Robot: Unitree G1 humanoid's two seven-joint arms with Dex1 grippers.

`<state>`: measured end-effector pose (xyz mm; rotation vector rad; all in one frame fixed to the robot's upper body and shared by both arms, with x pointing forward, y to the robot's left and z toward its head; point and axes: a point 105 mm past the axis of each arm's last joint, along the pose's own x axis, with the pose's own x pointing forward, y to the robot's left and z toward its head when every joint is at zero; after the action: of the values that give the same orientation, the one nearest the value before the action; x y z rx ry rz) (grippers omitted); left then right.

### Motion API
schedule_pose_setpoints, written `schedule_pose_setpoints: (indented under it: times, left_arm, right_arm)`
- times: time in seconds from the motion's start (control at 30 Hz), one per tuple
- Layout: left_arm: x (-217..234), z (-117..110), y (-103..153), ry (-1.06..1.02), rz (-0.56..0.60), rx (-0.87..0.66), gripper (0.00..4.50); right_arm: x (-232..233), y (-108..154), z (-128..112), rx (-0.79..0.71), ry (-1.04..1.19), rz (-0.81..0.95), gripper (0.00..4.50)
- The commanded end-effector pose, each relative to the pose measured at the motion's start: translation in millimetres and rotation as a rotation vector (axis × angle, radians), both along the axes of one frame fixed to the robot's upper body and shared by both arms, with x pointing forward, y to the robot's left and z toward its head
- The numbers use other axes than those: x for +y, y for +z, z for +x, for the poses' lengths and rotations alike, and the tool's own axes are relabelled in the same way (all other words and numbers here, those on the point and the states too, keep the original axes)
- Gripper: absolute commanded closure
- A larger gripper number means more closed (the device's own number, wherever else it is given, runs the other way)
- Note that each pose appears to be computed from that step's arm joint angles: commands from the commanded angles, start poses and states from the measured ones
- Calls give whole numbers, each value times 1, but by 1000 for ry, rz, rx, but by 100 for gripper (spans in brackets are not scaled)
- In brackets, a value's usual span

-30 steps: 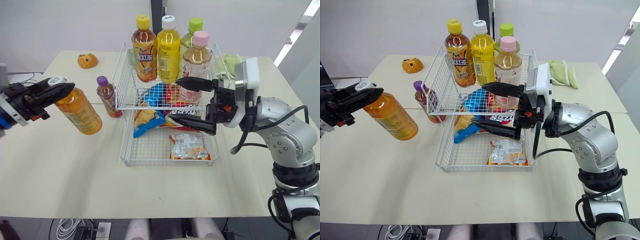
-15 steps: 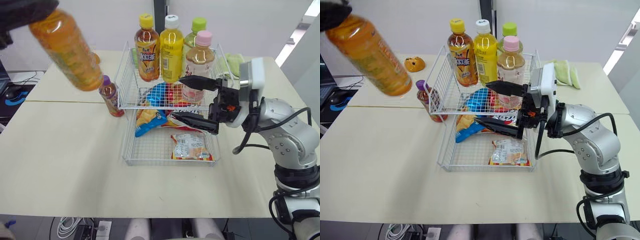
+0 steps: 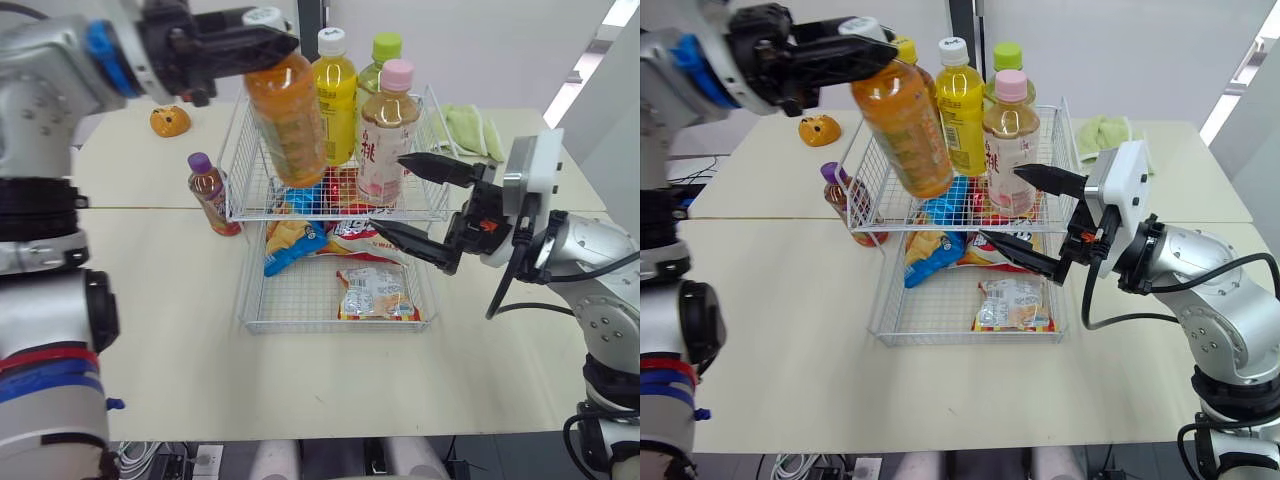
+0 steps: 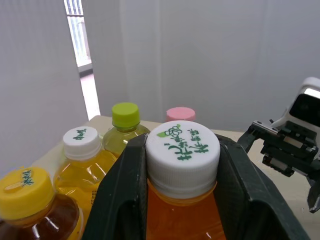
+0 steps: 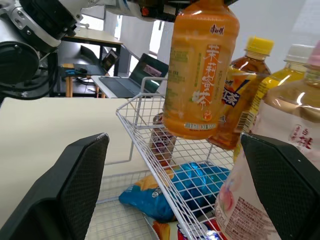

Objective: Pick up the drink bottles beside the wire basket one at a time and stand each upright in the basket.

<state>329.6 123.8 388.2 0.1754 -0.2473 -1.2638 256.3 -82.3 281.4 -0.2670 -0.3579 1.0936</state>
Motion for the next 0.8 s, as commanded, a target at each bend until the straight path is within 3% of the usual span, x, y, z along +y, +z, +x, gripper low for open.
schedule_pose_setpoints:
  times: [0.03, 0.47, 0.8]
  left_arm:
    - [-9, -5, 8, -24, 29, -123, 315]
    - [-30, 16, -10, -44, 39, -142, 315]
    - [-37, 16, -15, -76, 26, -119, 315]
  right_arm:
    - [-4, 10, -10, -49, -27, 15, 0]
    - [-6, 10, -14, -45, -71, 18, 0]
    - [-6, 10, -15, -42, -75, 22, 0]
